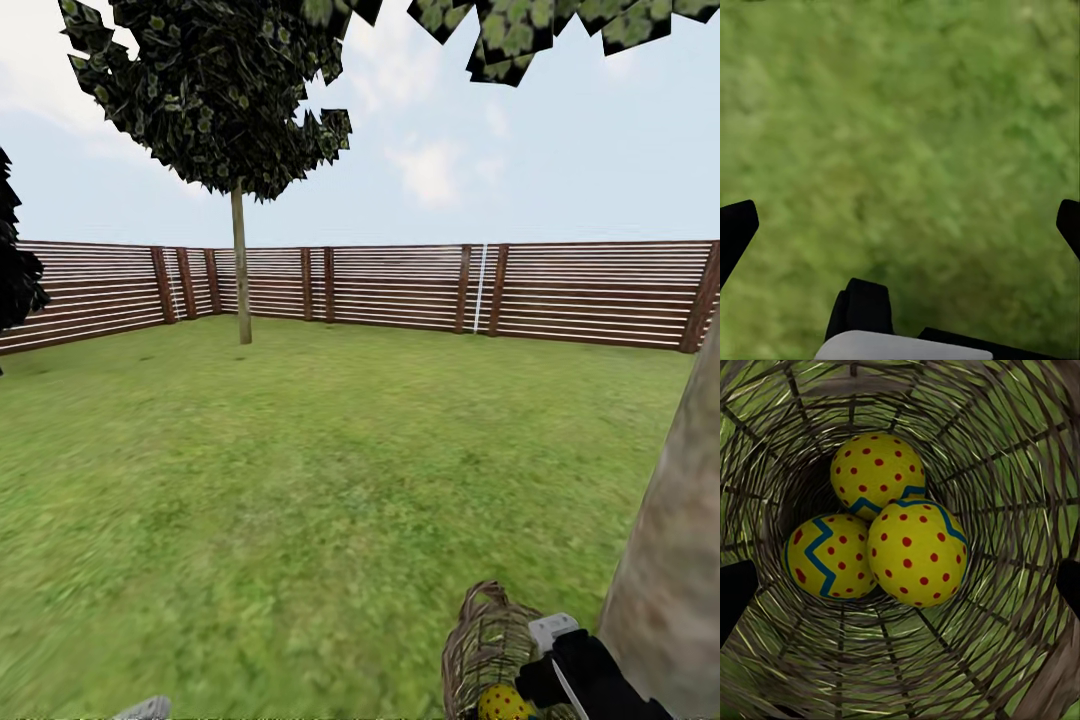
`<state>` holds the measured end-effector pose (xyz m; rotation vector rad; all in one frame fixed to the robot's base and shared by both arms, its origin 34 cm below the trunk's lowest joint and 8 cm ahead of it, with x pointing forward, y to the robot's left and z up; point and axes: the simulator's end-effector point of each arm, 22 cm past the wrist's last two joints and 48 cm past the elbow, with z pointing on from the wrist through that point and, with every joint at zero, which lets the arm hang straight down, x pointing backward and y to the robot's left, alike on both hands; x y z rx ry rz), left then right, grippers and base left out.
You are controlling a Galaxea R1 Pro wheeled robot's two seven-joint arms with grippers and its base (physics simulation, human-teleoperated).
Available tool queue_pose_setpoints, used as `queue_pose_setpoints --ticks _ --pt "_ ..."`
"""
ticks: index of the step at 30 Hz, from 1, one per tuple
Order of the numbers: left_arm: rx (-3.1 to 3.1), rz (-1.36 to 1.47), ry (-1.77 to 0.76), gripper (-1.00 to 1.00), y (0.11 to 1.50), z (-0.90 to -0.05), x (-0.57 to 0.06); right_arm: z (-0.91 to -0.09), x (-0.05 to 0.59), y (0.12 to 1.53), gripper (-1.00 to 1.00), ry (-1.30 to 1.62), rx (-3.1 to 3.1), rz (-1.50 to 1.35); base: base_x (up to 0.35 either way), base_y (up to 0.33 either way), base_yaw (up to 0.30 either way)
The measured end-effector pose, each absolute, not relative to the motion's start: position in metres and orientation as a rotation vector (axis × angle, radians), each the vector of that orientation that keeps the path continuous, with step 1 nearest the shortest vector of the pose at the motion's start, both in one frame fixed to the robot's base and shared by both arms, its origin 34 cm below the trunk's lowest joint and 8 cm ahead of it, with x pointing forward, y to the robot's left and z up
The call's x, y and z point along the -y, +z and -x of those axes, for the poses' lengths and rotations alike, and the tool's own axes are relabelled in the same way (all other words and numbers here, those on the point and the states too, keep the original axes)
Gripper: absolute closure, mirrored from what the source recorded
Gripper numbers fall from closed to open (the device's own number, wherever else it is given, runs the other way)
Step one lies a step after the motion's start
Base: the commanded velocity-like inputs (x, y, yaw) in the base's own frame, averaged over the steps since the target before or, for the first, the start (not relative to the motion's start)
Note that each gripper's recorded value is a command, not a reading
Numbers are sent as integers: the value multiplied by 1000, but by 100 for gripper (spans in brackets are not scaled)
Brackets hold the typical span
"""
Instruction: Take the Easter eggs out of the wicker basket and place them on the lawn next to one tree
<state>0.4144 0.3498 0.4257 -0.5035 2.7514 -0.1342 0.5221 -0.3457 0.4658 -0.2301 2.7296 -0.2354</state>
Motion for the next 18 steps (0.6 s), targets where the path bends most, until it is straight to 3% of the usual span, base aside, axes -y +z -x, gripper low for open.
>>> queue_pose_setpoints --ticks 9,18 --pt "-2560 445 -31 -100 483 -460 -402 -518 345 447 -100 -231 -2731 228 0 0 0" --pt "-2254 526 -197 -100 575 -563 -410 -515 350 431 -100 -242 -2725 223 0 0 0"
